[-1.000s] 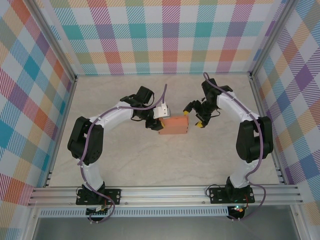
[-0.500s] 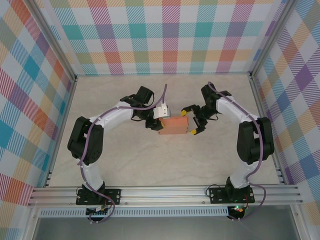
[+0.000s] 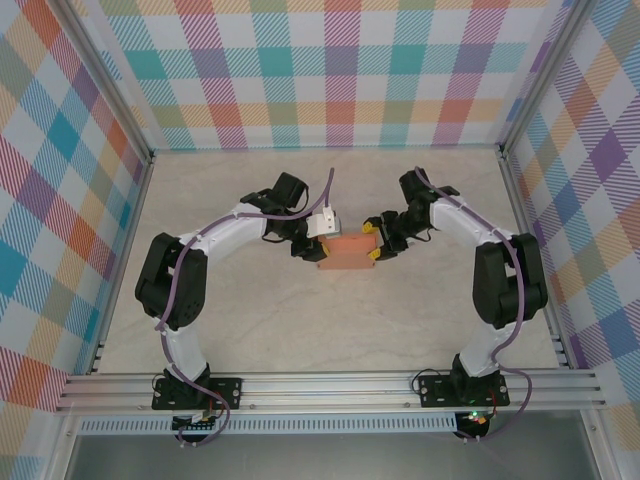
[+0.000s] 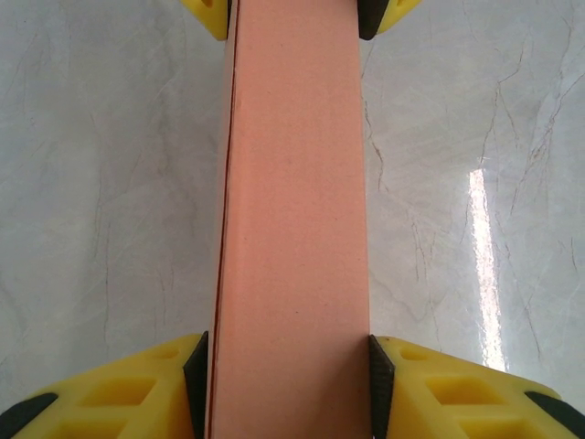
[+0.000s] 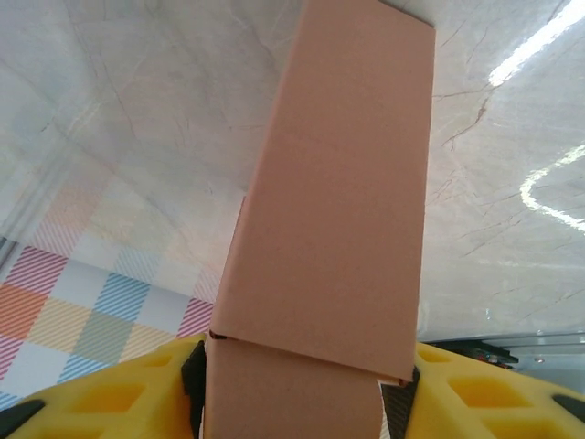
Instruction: Fold the paper box
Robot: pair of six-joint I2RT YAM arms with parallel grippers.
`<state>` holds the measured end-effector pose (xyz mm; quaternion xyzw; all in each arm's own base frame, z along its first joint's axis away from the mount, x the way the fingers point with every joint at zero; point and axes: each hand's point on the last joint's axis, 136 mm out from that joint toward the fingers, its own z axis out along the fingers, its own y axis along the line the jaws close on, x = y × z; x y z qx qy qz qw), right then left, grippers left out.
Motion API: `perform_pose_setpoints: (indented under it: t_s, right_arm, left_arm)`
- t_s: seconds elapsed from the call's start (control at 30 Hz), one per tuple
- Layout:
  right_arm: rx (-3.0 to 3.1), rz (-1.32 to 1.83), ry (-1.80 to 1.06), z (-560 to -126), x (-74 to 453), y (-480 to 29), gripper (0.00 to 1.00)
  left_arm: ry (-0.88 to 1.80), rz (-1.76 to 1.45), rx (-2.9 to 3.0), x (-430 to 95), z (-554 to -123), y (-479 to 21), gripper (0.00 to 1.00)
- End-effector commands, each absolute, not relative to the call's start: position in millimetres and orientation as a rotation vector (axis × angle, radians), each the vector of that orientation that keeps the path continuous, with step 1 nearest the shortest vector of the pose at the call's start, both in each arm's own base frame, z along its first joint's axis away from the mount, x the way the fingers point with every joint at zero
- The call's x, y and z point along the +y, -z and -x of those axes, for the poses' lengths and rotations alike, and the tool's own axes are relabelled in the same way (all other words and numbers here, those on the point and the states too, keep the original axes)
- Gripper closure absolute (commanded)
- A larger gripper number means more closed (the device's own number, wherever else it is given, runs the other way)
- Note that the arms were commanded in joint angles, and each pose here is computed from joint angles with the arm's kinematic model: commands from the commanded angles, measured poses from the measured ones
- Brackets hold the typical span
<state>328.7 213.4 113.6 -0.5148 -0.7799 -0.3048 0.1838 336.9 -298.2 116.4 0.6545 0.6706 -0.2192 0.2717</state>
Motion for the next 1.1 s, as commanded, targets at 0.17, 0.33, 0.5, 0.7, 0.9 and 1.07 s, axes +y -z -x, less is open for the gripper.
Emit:
perform_pose_setpoints:
  t_s: [0.17,0.33,0.5,0.7,0.9,1.07]
  right_arm:
    - [-2.125,1.582,0.702,-322.2,208.0,-91.8,0.52]
    - [-2.116,1.546,0.721,-324.0,212.9,-94.4,0.25]
    - [-2.118,1.552,0.702,-322.7,211.3,-90.0,0.22]
    - [-2.098,1.547,0.690,-322.7,214.9,-83.9,0.35]
    - [-2.085,1.581,0.671,-323.5,213.1,-81.0,0.51]
    - [-2.075,1.620,0.648,-321.9,209.9,-80.3,0.55]
  left_arm:
    - [0.672,-1.684,1.870,-286.1,-324.8,-126.0,0.52]
    - [0.649,-1.695,1.890,-280.4,-325.6,-121.1,0.52]
    - [0.665,-1.702,1.902,-282.1,-325.2,-113.0,0.52]
    - [0.648,-1.701,1.894,-281.5,-326.9,-112.0,0.52]
    - [0.643,-1.657,1.886,-282.2,-329.4,-123.6,0.50]
    - [0.611,-1.480,1.839,-287.1,-342.7,-173.6,0.45]
